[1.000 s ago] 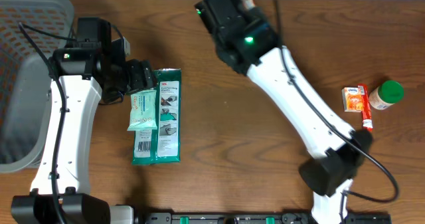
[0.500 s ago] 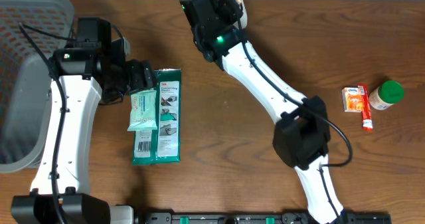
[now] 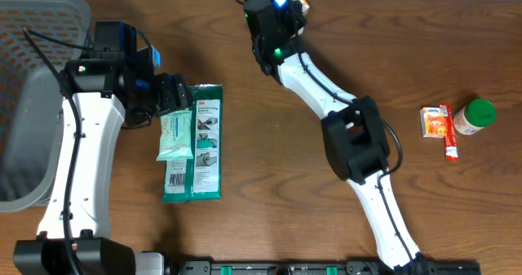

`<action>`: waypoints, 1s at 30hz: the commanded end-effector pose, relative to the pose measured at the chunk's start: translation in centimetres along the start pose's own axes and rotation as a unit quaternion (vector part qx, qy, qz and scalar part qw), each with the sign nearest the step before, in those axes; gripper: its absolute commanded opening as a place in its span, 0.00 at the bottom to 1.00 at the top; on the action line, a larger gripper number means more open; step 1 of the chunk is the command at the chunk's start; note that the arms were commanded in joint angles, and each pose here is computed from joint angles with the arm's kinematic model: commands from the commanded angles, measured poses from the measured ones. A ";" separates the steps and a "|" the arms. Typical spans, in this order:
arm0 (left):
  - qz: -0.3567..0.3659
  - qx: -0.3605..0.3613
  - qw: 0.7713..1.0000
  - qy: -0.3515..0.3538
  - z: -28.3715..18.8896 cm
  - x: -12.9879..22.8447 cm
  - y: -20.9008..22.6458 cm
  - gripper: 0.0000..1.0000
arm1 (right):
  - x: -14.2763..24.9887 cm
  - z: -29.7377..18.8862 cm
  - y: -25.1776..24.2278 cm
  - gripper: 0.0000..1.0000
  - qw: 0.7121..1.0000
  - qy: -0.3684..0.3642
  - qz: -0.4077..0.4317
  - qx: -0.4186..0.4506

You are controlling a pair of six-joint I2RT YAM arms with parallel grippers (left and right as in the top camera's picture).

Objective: Scan the item barcode
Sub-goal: 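Hold the Kleenex pack against the scanner face with the right gripper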

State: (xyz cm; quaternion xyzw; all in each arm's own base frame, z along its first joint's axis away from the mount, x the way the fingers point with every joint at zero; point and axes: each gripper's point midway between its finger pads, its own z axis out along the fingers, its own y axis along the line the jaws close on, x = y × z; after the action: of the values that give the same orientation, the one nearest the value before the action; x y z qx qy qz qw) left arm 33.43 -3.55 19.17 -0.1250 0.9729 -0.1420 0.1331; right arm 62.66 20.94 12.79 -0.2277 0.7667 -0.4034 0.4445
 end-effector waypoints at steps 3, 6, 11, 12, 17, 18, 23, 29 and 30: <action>0.006 -0.007 1.000 0.001 0.2 0.0 0.2 0.89 | -0.7 0.3 0.7 0.01 1.000 -0.016 -0.006 0.013; 0.006 -0.007 1.000 0.001 0.2 0.0 0.2 0.89 | -1.1 0.3 0.4 0.01 1.000 -0.024 0.005 0.016; 0.006 -0.007 1.000 0.001 0.2 0.0 0.2 0.89 | -0.6 0.4 1.9 0.01 1.000 -0.023 -0.005 -0.013; 0.006 -0.007 1.000 0.001 0.2 0.0 0.2 0.89 | -0.6 0.4 2.2 0.01 0.999 -0.024 -0.001 -0.020; 0.006 -0.007 1.000 0.001 0.2 0.0 0.2 0.89 | -0.5 0.5 3.2 0.01 0.998 -0.028 0.037 -0.050; 0.006 -0.007 1.000 0.001 0.2 0.0 0.2 0.89 | -0.4 0.6 3.1 0.01 0.997 -0.026 0.050 -0.049; 0.006 -0.007 1.000 0.001 0.2 0.0 0.2 0.89 | -1.6 -0.1 -3.3 0.01 0.995 -0.020 0.094 0.004; 0.006 -0.007 1.000 0.001 0.2 0.0 0.2 0.89 | -5.2 -5.2 -12.3 0.01 0.988 -0.056 0.144 -0.019; 0.006 -0.007 1.000 0.001 0.2 0.0 0.2 0.89 | -5.6 -6.3 -13.7 0.01 0.986 -0.062 0.154 -0.031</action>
State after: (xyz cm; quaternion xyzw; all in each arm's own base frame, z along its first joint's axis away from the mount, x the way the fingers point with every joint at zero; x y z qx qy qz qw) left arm 33.43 -3.53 19.17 -0.1251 0.9729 -0.1415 0.1332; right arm 61.90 20.63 15.55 -0.2142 0.7897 -0.3543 0.4527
